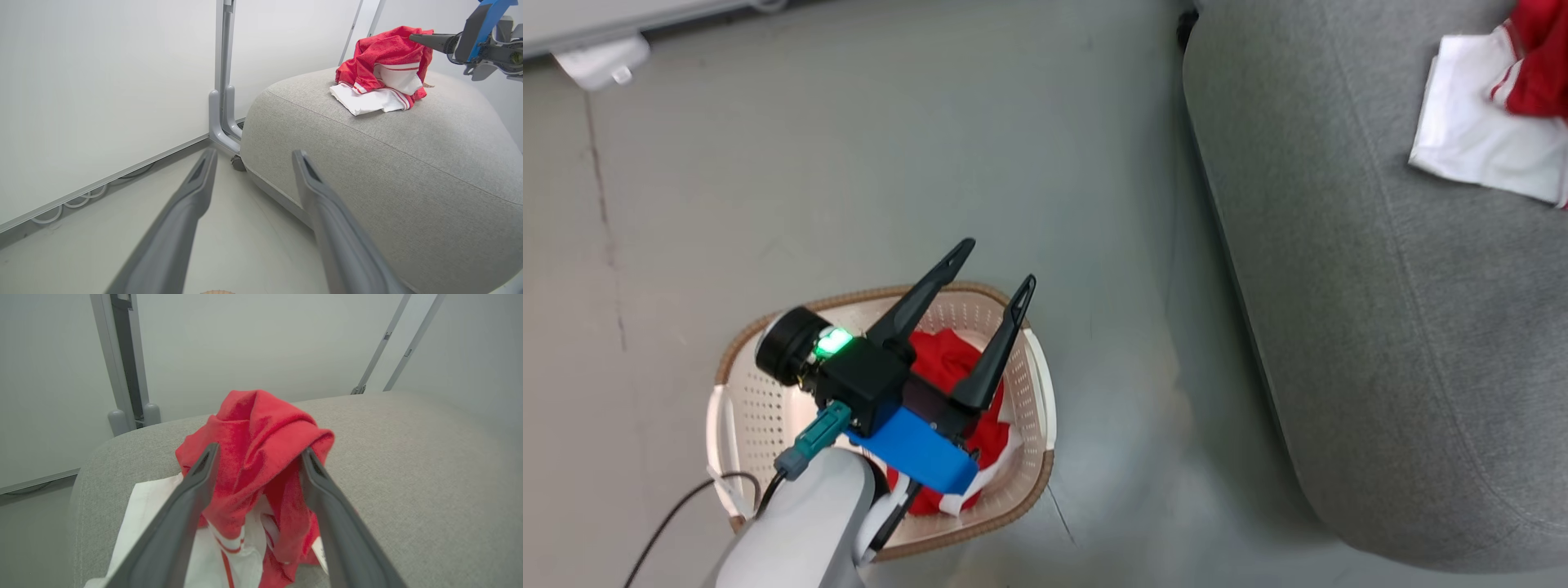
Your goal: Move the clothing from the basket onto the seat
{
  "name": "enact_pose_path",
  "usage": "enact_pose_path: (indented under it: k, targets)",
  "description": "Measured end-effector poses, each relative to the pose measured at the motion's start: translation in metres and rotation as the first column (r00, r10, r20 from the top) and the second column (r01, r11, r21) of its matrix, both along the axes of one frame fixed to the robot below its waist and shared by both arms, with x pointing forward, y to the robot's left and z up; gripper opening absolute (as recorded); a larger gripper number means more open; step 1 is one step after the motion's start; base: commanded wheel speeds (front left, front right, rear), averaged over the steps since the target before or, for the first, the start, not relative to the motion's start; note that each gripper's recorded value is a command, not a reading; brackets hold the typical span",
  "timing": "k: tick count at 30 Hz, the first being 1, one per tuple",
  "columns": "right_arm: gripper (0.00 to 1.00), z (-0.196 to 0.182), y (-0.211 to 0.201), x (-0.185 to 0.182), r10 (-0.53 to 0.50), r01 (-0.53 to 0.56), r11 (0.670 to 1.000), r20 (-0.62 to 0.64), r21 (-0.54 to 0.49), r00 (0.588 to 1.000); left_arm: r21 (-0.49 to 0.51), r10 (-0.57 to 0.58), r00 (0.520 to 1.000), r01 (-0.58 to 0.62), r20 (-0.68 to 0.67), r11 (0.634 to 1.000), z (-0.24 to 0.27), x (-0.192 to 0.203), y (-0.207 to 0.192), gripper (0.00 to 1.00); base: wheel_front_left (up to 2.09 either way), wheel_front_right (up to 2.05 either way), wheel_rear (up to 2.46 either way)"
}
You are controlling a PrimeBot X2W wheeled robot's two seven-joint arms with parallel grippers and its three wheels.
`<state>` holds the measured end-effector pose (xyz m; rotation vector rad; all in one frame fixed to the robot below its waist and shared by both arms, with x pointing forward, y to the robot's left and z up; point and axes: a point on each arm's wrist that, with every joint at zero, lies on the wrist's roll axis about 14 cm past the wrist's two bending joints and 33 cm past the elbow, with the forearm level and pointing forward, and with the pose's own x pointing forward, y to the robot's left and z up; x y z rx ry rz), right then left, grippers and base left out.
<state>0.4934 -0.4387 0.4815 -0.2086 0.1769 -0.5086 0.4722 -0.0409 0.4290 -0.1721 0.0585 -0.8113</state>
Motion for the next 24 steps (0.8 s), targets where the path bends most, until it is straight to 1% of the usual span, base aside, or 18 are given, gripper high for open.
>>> enact_pose_path:
  k: [6,14,17,20,24]
  targets:
    - [1.0,0.004,0.027,-0.018,0.075,-0.075,0.997,-0.007,-0.004,0.997,-0.026,0.064,0.998,-0.064,-0.001,0.998,0.024,-0.017,0.011,1.0,0.0,0.0,0.0]
    - [1.0,0.023,0.077,-0.045,0.2,-0.2,0.98,0.083,-0.007,0.976,-0.047,0.21,0.978,-0.209,0.016,0.977,0.053,-0.038,0.049,1.0,0.0,0.0,0.0]
    - [1.0,0.03,0.101,-0.053,0.24,-0.244,0.97,0.137,0.014,0.961,-0.051,0.268,0.963,-0.267,0.023,0.962,0.061,-0.046,0.066,1.0,0.0,0.0,0.0]
    - [1.0,0.031,0.125,-0.06,0.292,-0.299,0.954,0.159,0.018,0.943,-0.052,0.337,0.941,-0.336,0.022,0.941,0.064,-0.054,0.088,1.0,0.0,0.0,0.0]
    - [1.0,0.032,0.168,-0.066,0.382,-0.392,0.92,0.177,0.024,0.907,-0.041,0.434,0.901,-0.433,0.014,0.9,0.063,-0.064,0.121,1.0,0.0,0.0,0.0]
